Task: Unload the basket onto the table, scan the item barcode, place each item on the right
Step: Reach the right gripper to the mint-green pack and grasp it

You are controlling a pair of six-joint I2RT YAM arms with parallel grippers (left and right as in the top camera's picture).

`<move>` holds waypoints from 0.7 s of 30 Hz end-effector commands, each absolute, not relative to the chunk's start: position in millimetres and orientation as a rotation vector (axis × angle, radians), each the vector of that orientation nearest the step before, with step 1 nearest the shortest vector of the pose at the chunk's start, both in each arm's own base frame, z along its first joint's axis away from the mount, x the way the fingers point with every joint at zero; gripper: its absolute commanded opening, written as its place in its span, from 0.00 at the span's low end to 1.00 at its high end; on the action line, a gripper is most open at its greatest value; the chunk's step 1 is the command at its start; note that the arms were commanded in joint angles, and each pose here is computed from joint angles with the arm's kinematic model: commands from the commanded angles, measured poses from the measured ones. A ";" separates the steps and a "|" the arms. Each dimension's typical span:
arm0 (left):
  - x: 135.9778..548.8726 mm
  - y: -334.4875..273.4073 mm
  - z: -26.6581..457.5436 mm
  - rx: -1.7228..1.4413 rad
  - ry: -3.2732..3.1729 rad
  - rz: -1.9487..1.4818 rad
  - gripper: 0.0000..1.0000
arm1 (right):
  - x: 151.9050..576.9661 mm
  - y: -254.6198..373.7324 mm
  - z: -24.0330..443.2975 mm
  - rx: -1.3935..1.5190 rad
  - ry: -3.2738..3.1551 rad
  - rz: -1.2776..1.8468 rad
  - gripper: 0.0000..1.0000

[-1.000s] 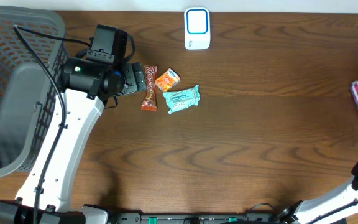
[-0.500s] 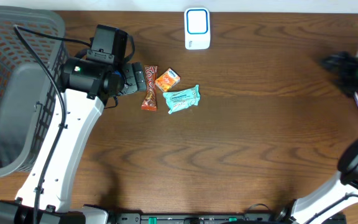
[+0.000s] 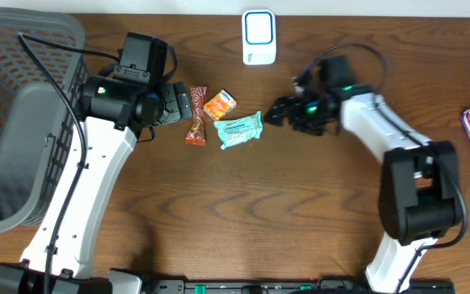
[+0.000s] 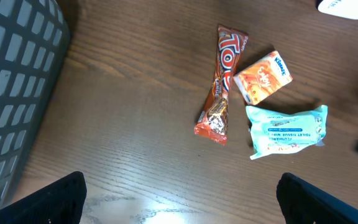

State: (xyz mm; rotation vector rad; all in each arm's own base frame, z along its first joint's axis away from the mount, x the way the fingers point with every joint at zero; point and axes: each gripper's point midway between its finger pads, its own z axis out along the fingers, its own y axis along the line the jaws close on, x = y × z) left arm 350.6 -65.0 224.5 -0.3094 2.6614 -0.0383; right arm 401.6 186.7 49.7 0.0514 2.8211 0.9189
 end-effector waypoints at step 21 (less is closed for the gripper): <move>349.9 -62.3 224.5 -0.311 2.661 -0.023 0.98 | 390.4 233.2 16.3 0.295 2.729 0.552 0.72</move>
